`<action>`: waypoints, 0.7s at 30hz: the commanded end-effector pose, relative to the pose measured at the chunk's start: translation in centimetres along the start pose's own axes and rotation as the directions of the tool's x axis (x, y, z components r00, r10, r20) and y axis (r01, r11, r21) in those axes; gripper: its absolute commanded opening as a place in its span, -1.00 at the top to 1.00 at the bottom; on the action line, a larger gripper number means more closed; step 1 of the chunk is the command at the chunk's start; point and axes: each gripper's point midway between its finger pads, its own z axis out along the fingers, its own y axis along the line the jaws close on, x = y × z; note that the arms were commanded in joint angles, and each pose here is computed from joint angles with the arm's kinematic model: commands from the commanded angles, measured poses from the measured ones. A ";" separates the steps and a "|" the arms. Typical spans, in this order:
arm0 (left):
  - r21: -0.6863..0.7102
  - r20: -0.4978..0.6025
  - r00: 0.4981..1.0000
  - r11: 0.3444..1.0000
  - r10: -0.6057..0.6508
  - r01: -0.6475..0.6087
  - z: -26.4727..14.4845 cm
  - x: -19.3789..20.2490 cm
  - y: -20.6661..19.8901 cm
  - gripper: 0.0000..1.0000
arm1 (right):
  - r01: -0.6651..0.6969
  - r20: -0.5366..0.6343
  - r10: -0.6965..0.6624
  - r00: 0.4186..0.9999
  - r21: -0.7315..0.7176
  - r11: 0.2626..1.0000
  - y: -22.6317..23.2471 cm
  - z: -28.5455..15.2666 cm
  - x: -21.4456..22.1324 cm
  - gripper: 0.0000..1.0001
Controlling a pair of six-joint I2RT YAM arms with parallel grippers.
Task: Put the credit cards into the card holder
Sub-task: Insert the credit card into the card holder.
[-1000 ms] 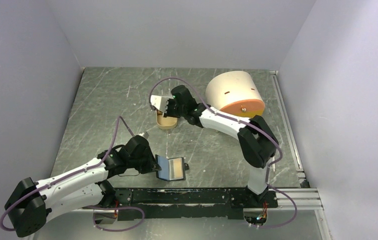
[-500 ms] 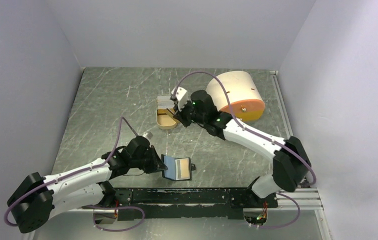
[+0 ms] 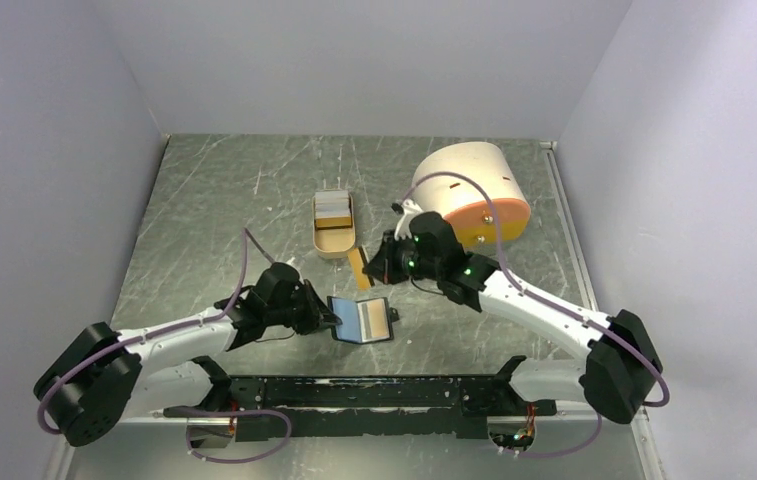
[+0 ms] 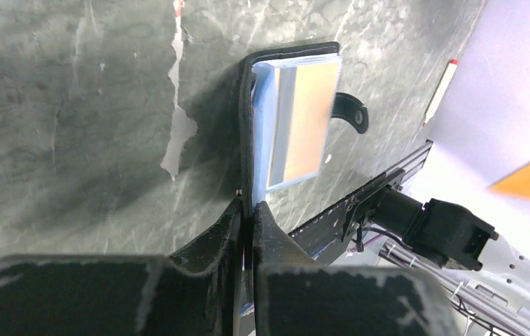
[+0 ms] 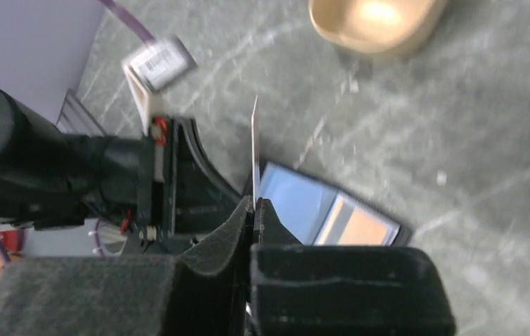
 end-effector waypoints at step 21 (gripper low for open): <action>-0.039 -0.020 0.999 0.999 0.028 -0.029 -0.1 0.9 3.0 0.58 | -0.353 -0.132 0.348 0.928 -0.019 0.935 -1.4 -0.7 12.6 1.00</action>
